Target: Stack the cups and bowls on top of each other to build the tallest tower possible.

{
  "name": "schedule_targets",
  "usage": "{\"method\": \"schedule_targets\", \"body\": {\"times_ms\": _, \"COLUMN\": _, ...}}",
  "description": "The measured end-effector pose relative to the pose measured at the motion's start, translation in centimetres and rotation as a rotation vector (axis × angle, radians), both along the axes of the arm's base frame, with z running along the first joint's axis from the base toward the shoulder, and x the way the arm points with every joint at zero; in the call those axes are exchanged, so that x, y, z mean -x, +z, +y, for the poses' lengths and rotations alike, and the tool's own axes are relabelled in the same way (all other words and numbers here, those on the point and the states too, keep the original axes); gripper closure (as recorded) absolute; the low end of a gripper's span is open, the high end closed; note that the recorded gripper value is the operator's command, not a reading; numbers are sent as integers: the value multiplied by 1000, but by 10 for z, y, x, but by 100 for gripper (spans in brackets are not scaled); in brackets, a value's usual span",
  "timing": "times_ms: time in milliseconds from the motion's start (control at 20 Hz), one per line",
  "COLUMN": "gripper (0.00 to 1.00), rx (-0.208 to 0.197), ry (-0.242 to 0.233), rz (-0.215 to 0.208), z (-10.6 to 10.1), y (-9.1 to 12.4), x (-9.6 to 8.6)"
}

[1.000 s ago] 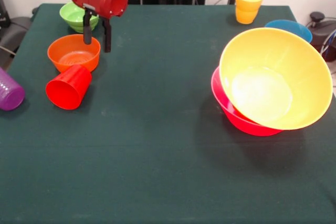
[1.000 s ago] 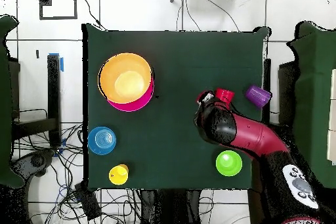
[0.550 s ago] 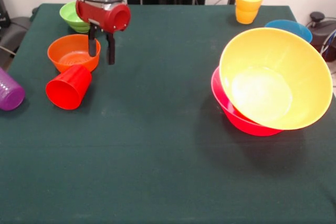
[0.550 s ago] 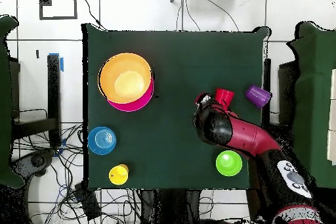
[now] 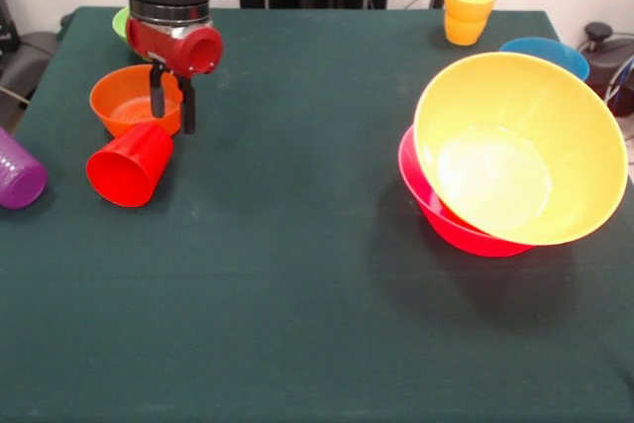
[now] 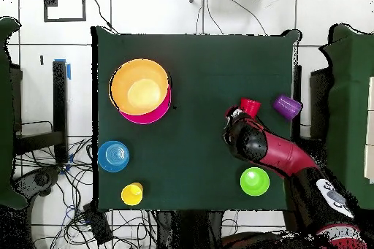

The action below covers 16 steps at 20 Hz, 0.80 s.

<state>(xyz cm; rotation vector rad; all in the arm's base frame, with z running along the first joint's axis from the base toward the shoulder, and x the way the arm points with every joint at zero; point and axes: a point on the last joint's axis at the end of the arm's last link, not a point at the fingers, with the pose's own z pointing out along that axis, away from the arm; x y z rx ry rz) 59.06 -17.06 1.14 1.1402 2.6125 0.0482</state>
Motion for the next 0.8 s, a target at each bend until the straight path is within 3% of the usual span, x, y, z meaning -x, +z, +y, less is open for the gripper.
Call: {"method": "schedule_targets", "body": {"times_ms": 800, "gripper": 0, "rx": 8, "ry": -8, "rz": -14, "z": -8, "y": 4, "x": -5}}
